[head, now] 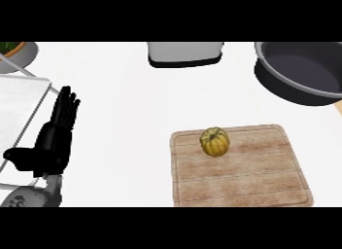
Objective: Pick the squash from the cutting board and place it in the pot
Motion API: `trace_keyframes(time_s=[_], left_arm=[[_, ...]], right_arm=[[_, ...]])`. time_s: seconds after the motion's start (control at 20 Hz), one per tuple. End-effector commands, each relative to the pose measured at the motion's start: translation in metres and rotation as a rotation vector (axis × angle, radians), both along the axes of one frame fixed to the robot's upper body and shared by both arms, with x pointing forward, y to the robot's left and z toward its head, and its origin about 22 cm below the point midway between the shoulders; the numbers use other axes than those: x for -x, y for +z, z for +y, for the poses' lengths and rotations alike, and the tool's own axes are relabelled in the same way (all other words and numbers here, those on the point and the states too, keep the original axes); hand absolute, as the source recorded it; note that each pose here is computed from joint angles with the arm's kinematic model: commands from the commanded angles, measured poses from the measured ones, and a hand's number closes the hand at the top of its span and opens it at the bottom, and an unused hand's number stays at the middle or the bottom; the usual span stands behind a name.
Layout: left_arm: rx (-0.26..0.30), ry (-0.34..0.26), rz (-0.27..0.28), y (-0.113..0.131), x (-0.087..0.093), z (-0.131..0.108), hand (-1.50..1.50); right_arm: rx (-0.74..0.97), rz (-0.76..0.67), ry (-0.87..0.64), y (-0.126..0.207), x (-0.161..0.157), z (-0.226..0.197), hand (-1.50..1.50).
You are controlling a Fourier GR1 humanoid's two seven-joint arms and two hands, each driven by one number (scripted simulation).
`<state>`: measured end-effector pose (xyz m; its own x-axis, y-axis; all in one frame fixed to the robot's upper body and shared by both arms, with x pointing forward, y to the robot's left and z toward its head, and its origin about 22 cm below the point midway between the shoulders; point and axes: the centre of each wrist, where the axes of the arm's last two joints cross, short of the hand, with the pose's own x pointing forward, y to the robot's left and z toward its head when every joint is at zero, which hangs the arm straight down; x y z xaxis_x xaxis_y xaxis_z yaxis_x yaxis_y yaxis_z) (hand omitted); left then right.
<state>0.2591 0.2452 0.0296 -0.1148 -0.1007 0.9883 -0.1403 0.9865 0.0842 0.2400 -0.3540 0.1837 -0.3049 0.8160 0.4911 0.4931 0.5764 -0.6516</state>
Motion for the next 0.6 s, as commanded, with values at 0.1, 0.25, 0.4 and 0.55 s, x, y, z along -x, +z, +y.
trace_keyframes(time_s=[0.1, 0.25, 0.4, 0.55], left_arm=[[0.010, 0.051, 0.023, -0.016, 0.015, 0.006, 0.00], [0.033, 0.005, 0.022, -0.014, 0.015, -0.006, 0.00], [0.024, 0.005, 0.020, -0.023, 0.020, -0.009, 0.00], [0.036, -0.006, 0.000, -0.020, 0.021, -0.013, 0.00]], right_arm=[[0.174, -0.136, -0.196, -0.015, 0.031, 0.026, -1.50], [0.221, -0.209, -0.189, -0.016, 0.043, 0.055, -1.50], [0.251, -0.118, -0.242, -0.031, 0.057, 0.072, -1.50], [0.303, 0.052, -0.353, -0.055, 0.066, 0.075, -1.50]])
